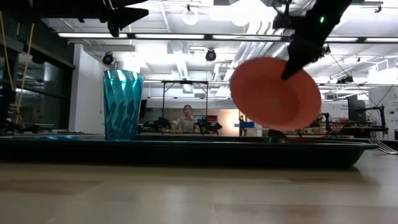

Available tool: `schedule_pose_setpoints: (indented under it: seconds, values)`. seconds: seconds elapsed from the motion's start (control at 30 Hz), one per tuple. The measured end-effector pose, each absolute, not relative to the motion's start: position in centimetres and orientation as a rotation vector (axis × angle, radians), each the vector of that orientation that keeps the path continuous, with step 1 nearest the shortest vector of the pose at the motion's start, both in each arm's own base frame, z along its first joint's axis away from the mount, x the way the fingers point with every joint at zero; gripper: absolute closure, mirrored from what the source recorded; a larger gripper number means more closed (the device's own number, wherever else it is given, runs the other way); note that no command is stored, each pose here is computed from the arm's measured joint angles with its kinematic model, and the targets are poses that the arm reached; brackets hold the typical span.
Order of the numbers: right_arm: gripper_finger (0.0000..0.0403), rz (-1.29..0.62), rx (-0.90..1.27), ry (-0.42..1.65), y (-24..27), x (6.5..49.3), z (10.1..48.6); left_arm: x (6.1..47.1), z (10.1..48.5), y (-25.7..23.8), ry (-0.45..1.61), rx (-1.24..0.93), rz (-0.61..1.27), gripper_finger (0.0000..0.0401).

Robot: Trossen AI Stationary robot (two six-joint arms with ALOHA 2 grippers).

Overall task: Pick and place plate/cup/fork/spoon on tray
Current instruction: Put the pink plate on the black tray to the right side of the blue cup

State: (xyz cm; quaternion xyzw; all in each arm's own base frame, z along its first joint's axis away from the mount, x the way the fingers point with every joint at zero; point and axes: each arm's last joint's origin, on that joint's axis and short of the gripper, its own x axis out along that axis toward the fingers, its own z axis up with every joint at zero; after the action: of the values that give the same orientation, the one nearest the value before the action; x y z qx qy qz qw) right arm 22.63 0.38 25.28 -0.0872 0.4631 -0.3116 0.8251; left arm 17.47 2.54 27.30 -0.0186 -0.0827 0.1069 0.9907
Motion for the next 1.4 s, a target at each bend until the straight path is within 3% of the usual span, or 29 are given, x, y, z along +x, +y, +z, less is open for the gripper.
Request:
schedule_pose_setpoints:
  seconds: [0.3, 0.53, 0.83, 1.2, 1.4]
  values:
    - [0.0402, -0.34, -0.405, 0.811, 9.7, 27.1, 23.6, 17.4, 27.4, 2.6, -0.173, -0.019, 0.217, 0.0188]
    - [0.0402, -0.23, -0.595, 0.94, 15.1, 31.8, 20.1, 17.4, 27.4, 2.6, -0.172, -0.019, 0.217, 0.0188]
    - [0.0402, -0.218, -0.676, 1.068, 17.4, 35.9, 15.4, 17.5, 27.4, 2.5, -0.172, -0.021, 0.216, 0.0188]
    - [0.0399, -0.206, -0.593, 1.072, 17.8, 37.0, 15.0, 17.5, 27.4, 2.5, -0.172, -0.024, 0.216, 0.0188]
    - [0.0328, -0.165, -0.52, 1.107, 17.2, 37.3, 14.9, 17.5, 27.4, 2.5, -0.173, -0.03, 0.215, 0.0188]
